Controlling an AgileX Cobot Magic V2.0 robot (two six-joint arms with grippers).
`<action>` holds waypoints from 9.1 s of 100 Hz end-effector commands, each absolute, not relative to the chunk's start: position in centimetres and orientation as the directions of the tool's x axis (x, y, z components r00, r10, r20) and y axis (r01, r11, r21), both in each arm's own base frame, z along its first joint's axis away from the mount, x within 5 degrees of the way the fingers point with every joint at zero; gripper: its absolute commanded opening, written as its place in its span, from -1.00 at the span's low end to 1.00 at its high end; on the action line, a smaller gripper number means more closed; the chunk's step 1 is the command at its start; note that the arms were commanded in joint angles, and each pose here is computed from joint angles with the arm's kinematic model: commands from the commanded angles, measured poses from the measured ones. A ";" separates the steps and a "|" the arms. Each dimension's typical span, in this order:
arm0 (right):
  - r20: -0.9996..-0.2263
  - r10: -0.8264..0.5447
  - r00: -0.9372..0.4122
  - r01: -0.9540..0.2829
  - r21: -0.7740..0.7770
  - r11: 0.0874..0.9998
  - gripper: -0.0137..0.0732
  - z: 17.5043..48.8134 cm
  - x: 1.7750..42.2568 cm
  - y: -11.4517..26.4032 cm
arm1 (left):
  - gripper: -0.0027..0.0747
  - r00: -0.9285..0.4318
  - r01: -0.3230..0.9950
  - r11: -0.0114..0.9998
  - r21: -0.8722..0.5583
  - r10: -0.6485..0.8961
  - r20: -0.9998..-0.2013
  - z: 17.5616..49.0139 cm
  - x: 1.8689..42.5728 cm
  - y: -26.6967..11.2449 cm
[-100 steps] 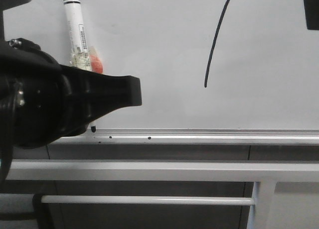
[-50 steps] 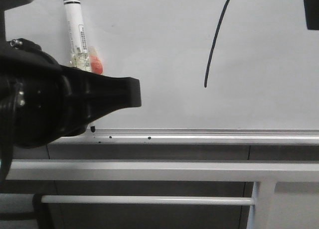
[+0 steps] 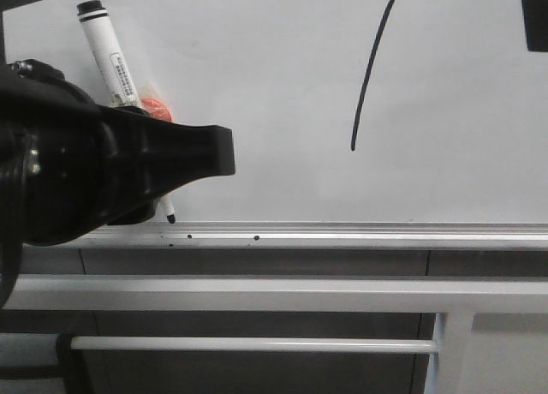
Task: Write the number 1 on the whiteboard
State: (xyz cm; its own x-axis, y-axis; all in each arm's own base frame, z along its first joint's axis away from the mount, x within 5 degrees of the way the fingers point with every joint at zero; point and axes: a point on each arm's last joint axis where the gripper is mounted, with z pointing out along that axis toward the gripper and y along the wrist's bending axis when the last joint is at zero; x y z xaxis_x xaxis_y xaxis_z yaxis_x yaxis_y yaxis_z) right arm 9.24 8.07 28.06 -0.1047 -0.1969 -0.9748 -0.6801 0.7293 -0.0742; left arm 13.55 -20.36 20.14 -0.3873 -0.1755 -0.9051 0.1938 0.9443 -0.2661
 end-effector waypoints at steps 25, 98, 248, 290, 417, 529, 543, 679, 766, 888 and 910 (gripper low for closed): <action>-0.988 -0.145 -0.046 -0.648 -0.081 0.758 -0.83 29.5 9.6 7.9 | -0.30 -0.289 0.219 0.945 -0.242 -0.174 -0.941 21.8 13.9 -20.5; -0.988 -0.147 -0.048 -0.649 -0.080 0.756 -0.83 29.5 9.6 7.9 | -0.10 -0.253 0.289 0.944 -0.159 -0.084 -0.964 22.5 12.9 -20.8; -0.946 0.227 -0.232 -0.477 0.315 0.821 -0.83 20.2 6.6 3.9 | -0.98 -0.042 0.311 0.941 0.133 0.153 -0.987 31.2 8.8 -7.9; -0.901 0.316 -0.297 -0.435 0.423 0.795 -0.83 20.0 6.6 3.8 | -0.98 0.004 0.411 0.907 0.094 0.101 -0.995 32.1 8.4 -6.5; -0.901 0.316 -0.297 -0.435 0.423 0.795 -0.83 20.0 6.6 3.8 | -0.98 0.288 0.433 0.901 0.002 -0.136 -0.948 33.8 4.3 -1.2; -0.901 0.316 -0.297 -0.435 0.423 0.795 -0.83 20.0 6.6 3.8 | -0.98 0.330 0.187 0.979 -0.083 -0.143 -0.933 30.0 3.0 0.7; -0.901 0.316 -0.297 -0.435 0.423 0.795 -0.83 20.0 6.6 3.8 | -0.98 0.315 0.207 0.966 -0.154 -0.215 -0.924 30.0 3.0 0.8; -0.901 0.316 -0.298 -0.436 0.423 0.795 -0.83 20.0 6.6 3.9 | -0.98 -0.021 0.033 0.996 -0.078 -0.078 -0.997 21.2 5.2 -0.3; -0.901 0.316 -0.298 -0.436 0.423 0.795 -0.83 20.0 6.6 3.9 | -0.98 -0.169 0.076 0.993 -0.088 -0.074 -0.983 18.7 5.3 -0.5; -0.931 0.355 -0.086 -0.280 0.365 0.888 -0.83 20.4 7.6 1.8 | -0.98 -0.169 0.076 0.993 -0.086 -0.072 -0.983 18.7 5.3 -0.5; -0.955 0.244 0.166 -0.326 0.180 0.928 -0.83 22.3 7.3 1.7 | -0.98 -0.169 0.076 0.993 -0.086 -0.072 -0.983 18.7 5.3 -0.5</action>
State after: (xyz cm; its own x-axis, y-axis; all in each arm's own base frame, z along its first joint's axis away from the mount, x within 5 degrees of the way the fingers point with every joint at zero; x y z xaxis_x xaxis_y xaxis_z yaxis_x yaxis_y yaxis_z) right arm 7.52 1.50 22.00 0.0507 0.3240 -0.9447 -0.2971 0.9080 0.2954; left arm 5.34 -0.42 18.18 -0.2462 -0.0593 -0.9674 0.0645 0.9949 -0.0774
